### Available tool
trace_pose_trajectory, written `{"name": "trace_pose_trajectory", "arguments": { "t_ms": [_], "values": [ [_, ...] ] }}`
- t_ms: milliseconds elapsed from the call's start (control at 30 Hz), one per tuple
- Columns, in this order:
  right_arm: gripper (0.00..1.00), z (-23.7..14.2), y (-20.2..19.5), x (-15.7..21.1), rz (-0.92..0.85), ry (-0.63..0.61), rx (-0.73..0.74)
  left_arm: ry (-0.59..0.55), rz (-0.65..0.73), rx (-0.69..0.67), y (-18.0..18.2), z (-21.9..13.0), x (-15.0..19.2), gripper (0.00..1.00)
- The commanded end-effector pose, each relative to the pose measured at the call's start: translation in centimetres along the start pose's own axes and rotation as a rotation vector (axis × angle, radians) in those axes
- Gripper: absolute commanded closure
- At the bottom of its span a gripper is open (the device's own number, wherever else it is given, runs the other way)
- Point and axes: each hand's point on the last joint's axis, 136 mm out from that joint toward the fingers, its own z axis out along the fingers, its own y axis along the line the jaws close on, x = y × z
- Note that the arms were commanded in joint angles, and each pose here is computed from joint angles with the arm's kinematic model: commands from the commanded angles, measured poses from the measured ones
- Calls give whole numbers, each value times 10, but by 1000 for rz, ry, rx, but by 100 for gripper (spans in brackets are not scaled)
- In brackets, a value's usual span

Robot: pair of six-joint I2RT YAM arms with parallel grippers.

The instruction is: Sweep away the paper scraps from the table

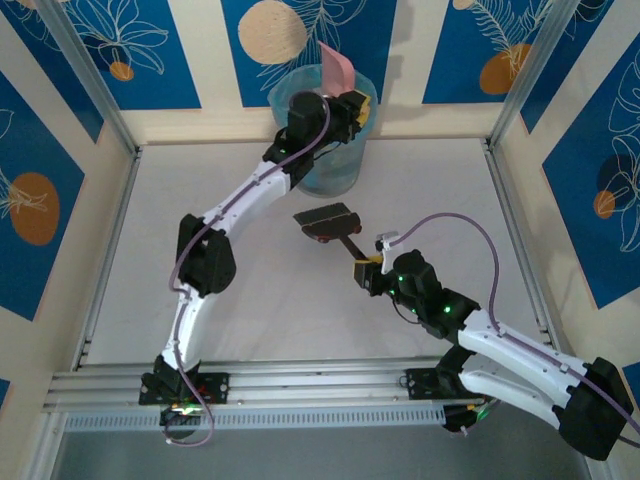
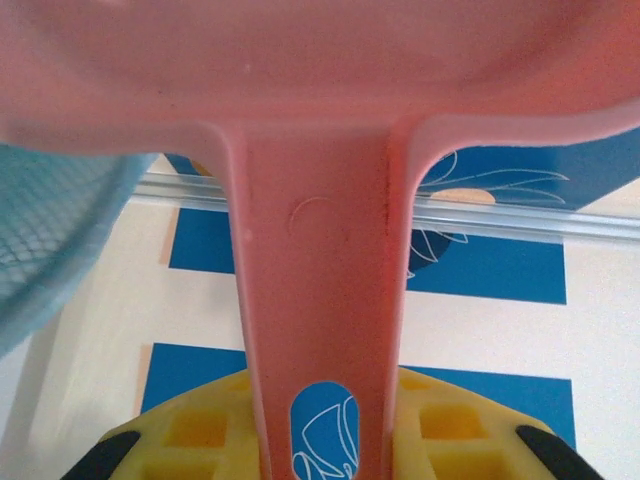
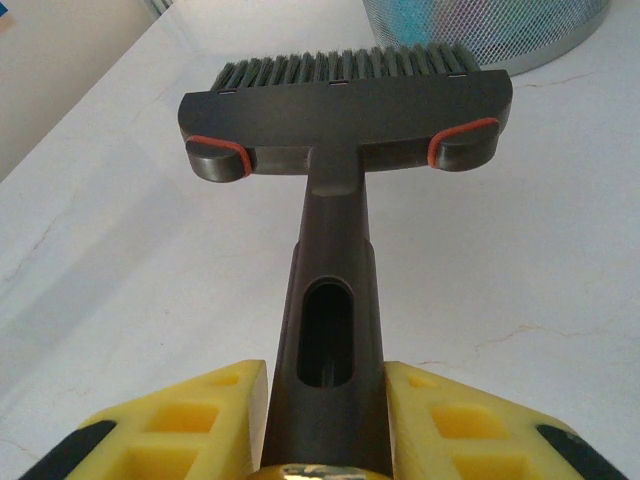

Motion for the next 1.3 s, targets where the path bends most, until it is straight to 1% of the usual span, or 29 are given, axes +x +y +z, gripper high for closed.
{"name": "trace_pose_trajectory", "arguments": {
  "t_ms": [0,200,367,433,533,633,733,833,900,1000,1267],
  "values": [
    [100,-3,10,-21,-18,-81,-33,7,-28,206,-48,0,9,100],
    [100,-2,8,-20,-24,-82,-26,8,12,215,-57,-3,12,100],
    [100,-2,6,-20,-26,-83,-15,43,14,214,-58,-4,18,100],
    [100,-2,5,-19,-28,-82,-9,67,20,217,-61,-5,26,100],
    [100,-3,3,-19,-28,-83,1,116,63,214,-71,-11,47,100],
    [100,-3,0,-18,-27,-82,11,181,148,188,-78,-19,77,100],
    [100,-4,-3,-18,-26,-86,26,272,208,185,-84,-30,110,100],
    [100,-5,-7,-18,-20,-90,40,363,275,195,-88,-48,145,100],
    [100,-7,-10,-19,-14,-98,50,417,350,196,-84,-66,170,100],
    [100,-10,-14,-20,4,-112,59,445,437,187,-73,-98,191,100],
    [100,-14,-23,-20,45,-129,78,491,613,119,-30,-178,206,100]
  ]
}}
